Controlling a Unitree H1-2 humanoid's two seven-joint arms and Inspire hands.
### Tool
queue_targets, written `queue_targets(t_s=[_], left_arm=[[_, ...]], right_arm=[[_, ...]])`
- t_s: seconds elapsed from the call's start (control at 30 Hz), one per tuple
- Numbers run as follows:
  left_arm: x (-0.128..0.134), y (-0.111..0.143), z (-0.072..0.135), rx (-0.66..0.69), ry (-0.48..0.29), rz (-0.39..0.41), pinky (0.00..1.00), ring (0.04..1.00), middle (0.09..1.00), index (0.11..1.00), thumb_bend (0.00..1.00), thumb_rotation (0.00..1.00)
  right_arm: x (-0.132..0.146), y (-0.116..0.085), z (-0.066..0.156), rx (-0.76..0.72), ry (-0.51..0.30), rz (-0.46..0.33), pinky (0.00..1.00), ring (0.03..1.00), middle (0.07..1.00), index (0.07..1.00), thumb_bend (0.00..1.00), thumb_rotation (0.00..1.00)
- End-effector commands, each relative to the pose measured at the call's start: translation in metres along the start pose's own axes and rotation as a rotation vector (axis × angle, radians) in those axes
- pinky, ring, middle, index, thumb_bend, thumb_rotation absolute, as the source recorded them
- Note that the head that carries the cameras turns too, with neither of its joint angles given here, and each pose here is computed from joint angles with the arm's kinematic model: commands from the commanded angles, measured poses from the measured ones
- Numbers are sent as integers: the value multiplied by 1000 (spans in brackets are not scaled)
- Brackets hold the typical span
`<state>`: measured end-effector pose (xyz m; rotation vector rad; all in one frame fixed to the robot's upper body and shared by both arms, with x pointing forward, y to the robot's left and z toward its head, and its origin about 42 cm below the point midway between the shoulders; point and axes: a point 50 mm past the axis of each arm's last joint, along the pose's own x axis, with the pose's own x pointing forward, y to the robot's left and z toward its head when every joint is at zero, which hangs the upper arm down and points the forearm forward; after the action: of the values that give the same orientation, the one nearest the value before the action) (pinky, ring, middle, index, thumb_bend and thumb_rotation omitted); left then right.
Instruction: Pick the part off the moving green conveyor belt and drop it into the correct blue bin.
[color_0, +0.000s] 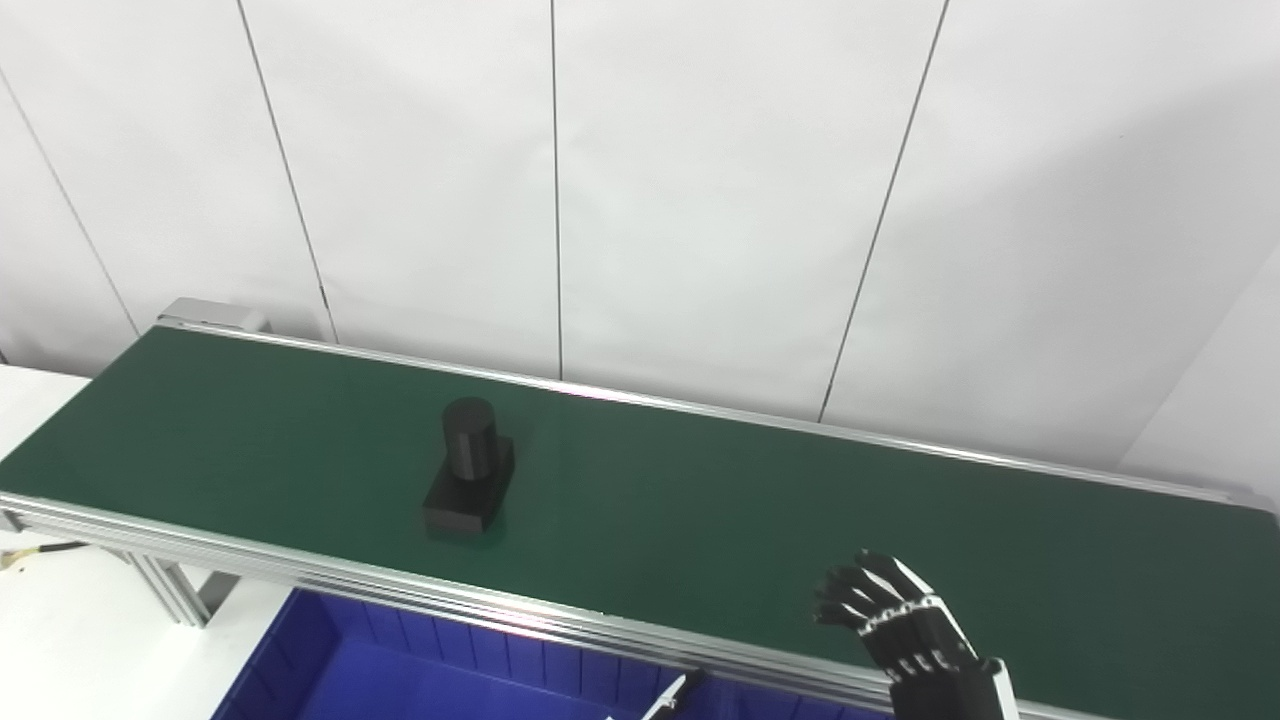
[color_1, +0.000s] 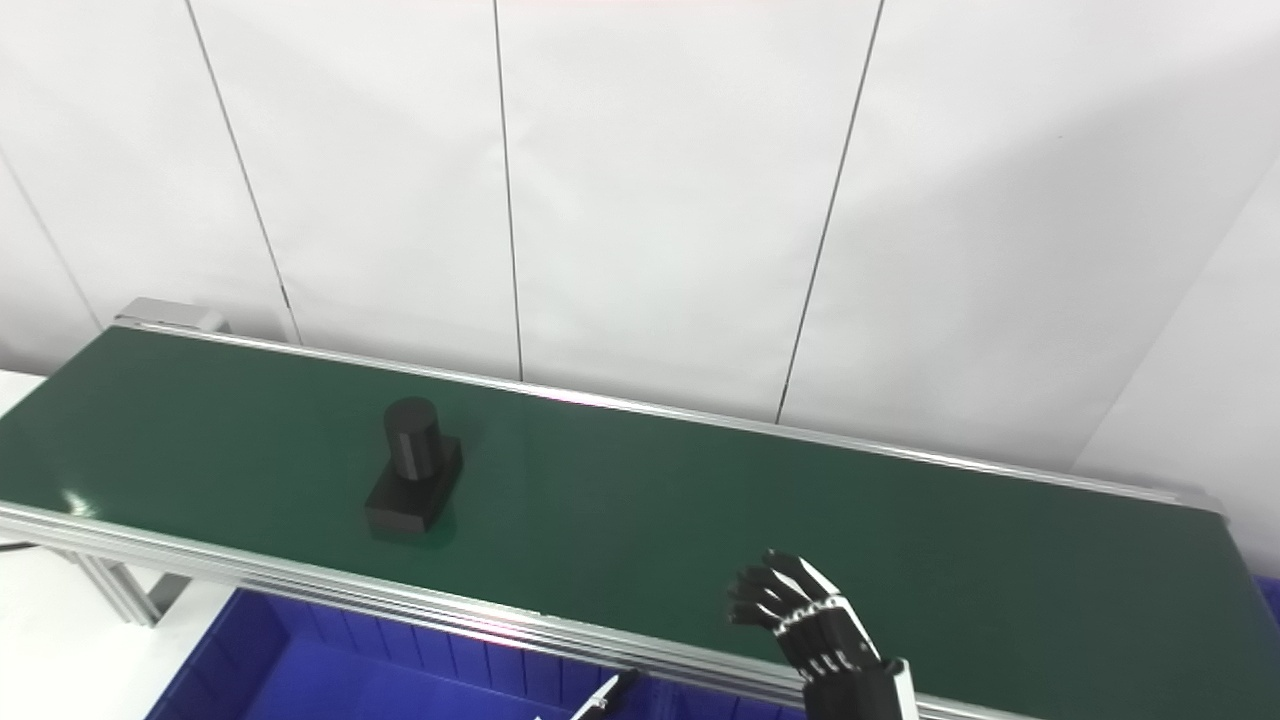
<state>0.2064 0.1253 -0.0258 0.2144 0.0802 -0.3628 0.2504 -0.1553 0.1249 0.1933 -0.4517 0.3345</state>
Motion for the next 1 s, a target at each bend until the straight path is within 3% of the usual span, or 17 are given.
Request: queue_targets(t_s=[0.0,0.5,0.97], left_arm=[[12,-1,12,-5,-68,10,880,977,994,969,1000,942],[20,-8,12,6,-65,17,859,957,982,957,1000,942],[18,-8,12,11,-72,17,828,940,974,950,1000,935]], right_arm=[[26,0,6,-32,-81,6,625,708,747,803,1000,333],[91,-22,-30,-150,0,-10,674,748,793,833,1000,394],[133,-28,-43,-228,38,16,713,785,831,828,938,322]])
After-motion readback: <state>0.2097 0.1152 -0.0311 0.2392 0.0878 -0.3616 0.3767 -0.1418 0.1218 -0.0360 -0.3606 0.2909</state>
